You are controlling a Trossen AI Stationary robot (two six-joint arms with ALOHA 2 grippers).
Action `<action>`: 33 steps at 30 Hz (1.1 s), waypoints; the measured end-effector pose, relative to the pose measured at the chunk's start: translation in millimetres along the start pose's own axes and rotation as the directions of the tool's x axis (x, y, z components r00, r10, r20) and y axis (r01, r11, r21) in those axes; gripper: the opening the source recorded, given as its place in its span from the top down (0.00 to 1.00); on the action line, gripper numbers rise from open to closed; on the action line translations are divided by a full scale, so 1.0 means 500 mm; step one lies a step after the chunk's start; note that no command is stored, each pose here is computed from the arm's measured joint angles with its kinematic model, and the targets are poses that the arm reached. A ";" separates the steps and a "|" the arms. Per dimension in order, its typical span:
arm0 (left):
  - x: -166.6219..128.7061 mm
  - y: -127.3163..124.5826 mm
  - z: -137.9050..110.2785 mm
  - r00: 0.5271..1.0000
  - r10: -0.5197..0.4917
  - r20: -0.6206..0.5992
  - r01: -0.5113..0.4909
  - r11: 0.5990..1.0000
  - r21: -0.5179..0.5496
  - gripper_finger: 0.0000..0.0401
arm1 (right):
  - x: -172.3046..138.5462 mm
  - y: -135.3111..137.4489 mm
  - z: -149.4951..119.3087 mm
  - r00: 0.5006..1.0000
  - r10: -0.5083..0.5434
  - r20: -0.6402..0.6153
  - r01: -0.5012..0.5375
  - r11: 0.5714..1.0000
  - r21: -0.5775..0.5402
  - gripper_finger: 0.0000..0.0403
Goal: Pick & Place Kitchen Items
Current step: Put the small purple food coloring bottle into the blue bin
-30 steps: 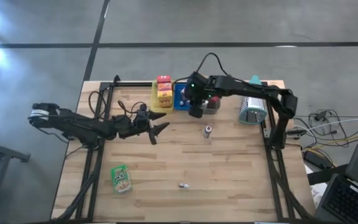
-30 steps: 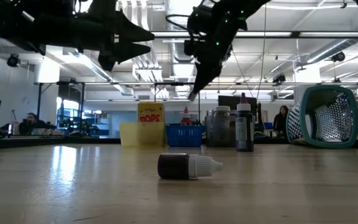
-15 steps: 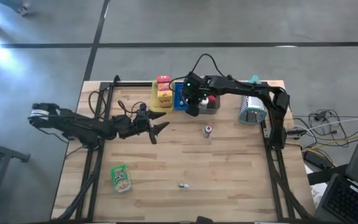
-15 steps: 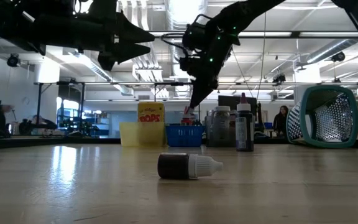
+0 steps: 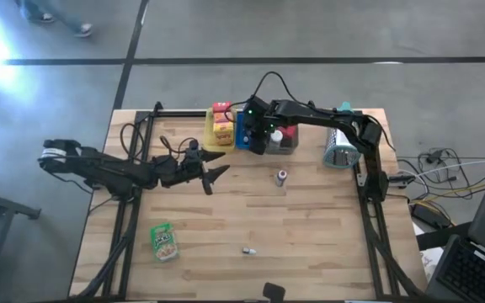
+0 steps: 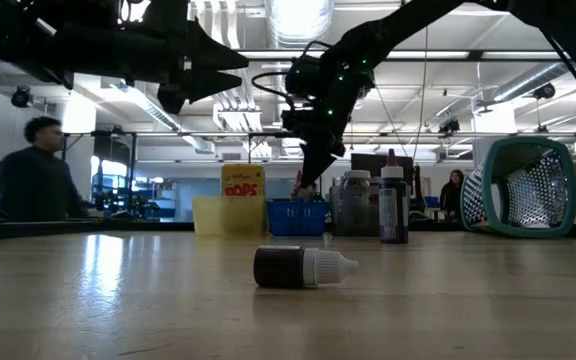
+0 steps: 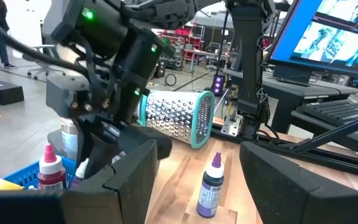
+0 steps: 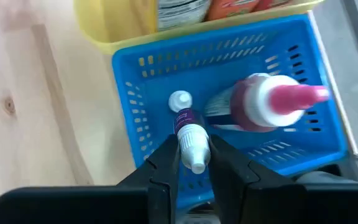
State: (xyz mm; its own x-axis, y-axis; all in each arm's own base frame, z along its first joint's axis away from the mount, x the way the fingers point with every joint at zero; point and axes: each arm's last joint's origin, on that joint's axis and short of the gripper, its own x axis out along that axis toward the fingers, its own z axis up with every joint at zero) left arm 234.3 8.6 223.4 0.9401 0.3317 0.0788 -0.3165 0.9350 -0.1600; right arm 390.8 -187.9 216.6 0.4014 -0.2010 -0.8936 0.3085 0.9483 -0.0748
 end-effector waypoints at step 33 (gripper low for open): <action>0.000 0.001 -0.002 1.000 0.001 -0.007 -0.001 1.000 -0.003 0.41 | 0.089 -0.023 -0.027 0.991 0.028 -0.132 -0.025 0.999 0.027 0.84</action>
State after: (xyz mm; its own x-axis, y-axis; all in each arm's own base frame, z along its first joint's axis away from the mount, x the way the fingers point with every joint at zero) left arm 234.4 8.8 222.6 0.9406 0.3319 0.0713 -0.3173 0.9342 -0.1633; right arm 393.5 -204.3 171.5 0.2928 -0.1399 -0.9459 0.3212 0.9461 -0.0404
